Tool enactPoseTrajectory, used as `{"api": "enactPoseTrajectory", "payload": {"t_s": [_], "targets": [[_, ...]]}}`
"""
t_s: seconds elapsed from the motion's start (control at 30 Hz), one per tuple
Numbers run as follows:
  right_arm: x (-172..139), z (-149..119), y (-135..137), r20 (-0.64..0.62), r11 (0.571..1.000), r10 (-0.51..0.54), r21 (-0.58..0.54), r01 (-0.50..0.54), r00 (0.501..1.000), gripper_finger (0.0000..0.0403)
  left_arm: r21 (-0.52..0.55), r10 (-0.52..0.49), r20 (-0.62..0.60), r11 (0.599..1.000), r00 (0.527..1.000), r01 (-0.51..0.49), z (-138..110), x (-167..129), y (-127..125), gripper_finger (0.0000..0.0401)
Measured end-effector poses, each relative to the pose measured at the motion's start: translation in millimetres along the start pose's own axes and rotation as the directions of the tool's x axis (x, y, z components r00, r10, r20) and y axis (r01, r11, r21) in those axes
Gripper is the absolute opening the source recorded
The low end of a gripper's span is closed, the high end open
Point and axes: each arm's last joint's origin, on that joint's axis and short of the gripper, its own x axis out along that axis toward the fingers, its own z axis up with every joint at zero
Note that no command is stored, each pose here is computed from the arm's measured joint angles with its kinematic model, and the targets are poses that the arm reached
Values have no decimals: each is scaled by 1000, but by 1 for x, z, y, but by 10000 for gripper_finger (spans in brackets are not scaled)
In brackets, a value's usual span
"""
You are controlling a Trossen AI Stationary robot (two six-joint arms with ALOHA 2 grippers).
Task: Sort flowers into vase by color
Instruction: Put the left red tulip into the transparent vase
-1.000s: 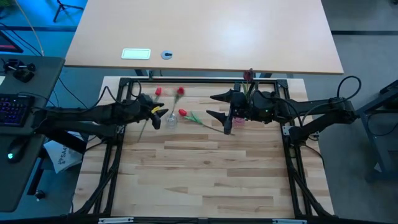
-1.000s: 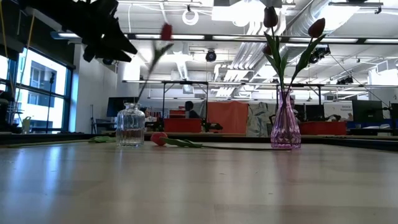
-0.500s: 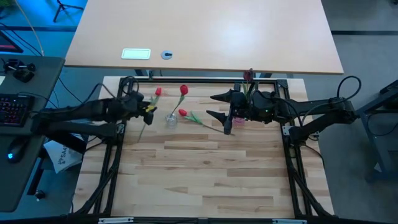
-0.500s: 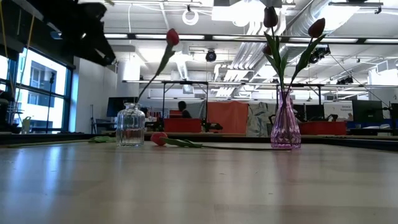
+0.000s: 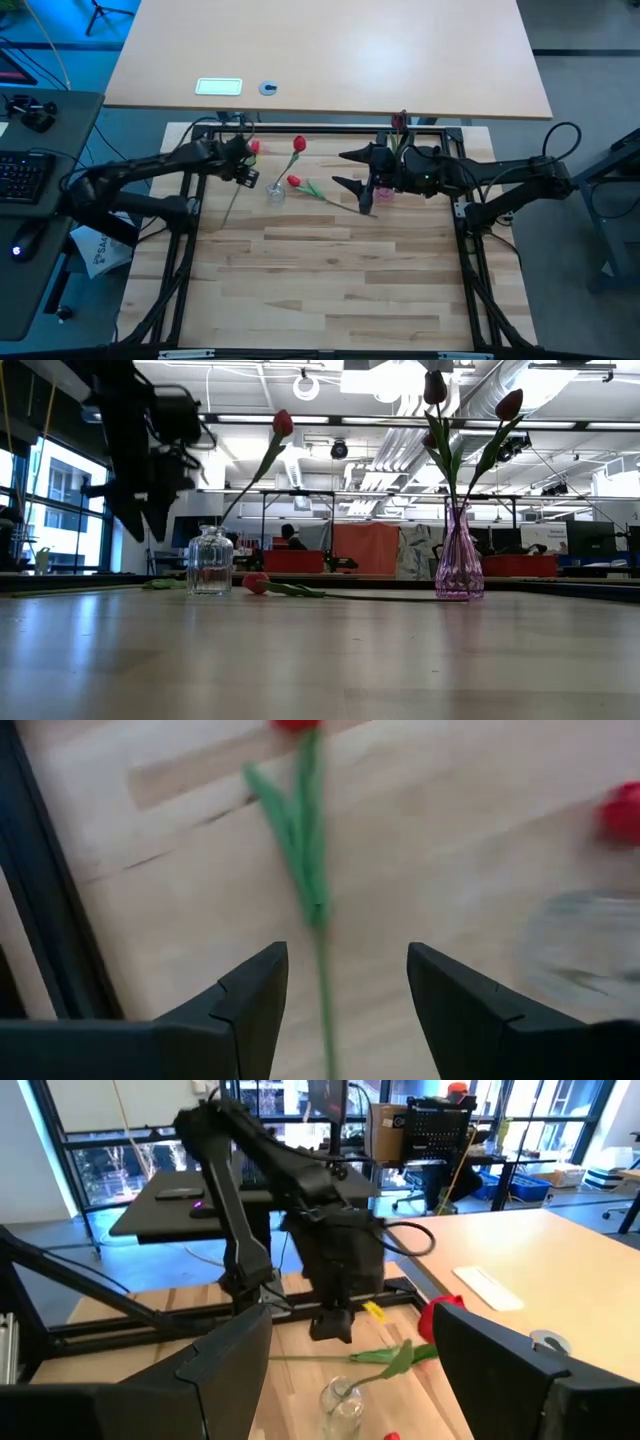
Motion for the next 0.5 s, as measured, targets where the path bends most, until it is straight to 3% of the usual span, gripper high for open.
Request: {"api": "enactPoseTrajectory", "payload": {"t_s": [0.17,0.37,0.5], "targets": [[0,-4,0,-38,1000,-1,-9,1,999,272,4,52,-119,999,991,-52,10,29,7,195],[0,-7,0,-66,1000,-2,-15,1,998,272,-24,-4,-139,1000,990,1,22,51,7,195],[0,-8,0,-82,1000,-3,-21,1,997,272,-17,12,-180,1000,984,-15,23,64,8,195]]}}
